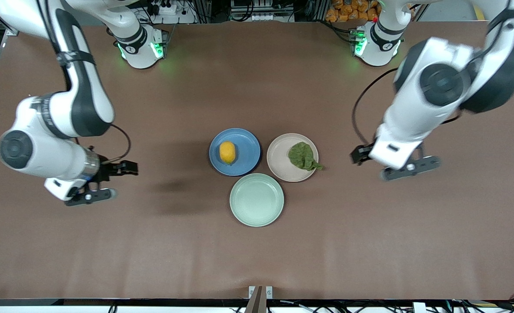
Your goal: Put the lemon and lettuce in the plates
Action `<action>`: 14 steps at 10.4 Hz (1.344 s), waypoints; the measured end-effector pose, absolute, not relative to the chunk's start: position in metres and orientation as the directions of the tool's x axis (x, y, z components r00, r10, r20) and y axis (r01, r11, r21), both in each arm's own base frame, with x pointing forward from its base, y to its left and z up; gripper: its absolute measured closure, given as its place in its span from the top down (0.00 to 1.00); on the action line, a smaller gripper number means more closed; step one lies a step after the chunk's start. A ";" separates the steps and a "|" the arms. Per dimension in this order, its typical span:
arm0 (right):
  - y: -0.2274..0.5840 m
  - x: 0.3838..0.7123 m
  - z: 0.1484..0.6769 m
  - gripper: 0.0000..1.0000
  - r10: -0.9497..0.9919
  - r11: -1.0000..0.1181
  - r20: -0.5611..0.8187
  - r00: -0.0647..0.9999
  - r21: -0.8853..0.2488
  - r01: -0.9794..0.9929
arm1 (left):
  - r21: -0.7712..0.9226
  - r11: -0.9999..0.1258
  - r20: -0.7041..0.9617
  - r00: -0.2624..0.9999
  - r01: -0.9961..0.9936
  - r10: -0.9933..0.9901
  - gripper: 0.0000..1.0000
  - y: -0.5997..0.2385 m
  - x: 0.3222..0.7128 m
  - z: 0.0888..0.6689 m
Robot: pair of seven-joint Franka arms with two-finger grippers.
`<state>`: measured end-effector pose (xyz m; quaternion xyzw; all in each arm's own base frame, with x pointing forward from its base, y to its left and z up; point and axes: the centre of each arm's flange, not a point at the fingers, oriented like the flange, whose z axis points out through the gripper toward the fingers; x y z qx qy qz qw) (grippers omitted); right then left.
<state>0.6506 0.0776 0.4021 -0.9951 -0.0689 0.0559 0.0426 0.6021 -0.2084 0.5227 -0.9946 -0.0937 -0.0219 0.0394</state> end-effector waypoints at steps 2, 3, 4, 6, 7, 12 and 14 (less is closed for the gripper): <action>0.040 0.646 0.425 1.00 0.085 -0.993 -0.077 0.993 -0.085 0.078 | -0.101 -0.985 0.062 0.989 0.140 0.134 1.00 -0.174 0.593 0.558; 0.019 0.642 0.438 1.00 0.051 -0.996 -0.061 0.997 -0.080 0.046 | -0.112 -0.988 0.063 0.993 0.107 0.101 1.00 -0.160 0.590 0.569; 0.001 0.635 0.453 1.00 0.023 -0.997 -0.044 0.999 -0.080 0.020 | -0.116 -0.990 0.061 0.996 0.078 0.072 1.00 -0.146 0.588 0.578; -0.032 0.621 0.478 1.00 -0.025 -0.996 -0.012 1.000 -0.088 -0.026 | -0.077 -0.994 0.051 0.995 0.084 0.080 1.00 -0.111 0.586 0.594; -0.039 0.615 0.492 1.00 -0.030 -0.996 0.008 1.000 -0.085 -0.030 | -0.054 -0.994 0.044 0.995 0.096 0.093 1.00 -0.094 0.585 0.599; -0.038 0.588 0.548 1.00 -0.002 -0.999 0.052 0.999 -0.052 0.000 | -0.054 -0.993 0.031 0.994 0.108 0.106 1.00 -0.087 0.574 0.610; -0.041 0.568 0.567 1.00 0.009 -1.000 0.010 1.000 -0.027 0.009 | -0.052 -0.993 0.040 0.993 0.110 0.108 1.00 -0.088 0.570 0.617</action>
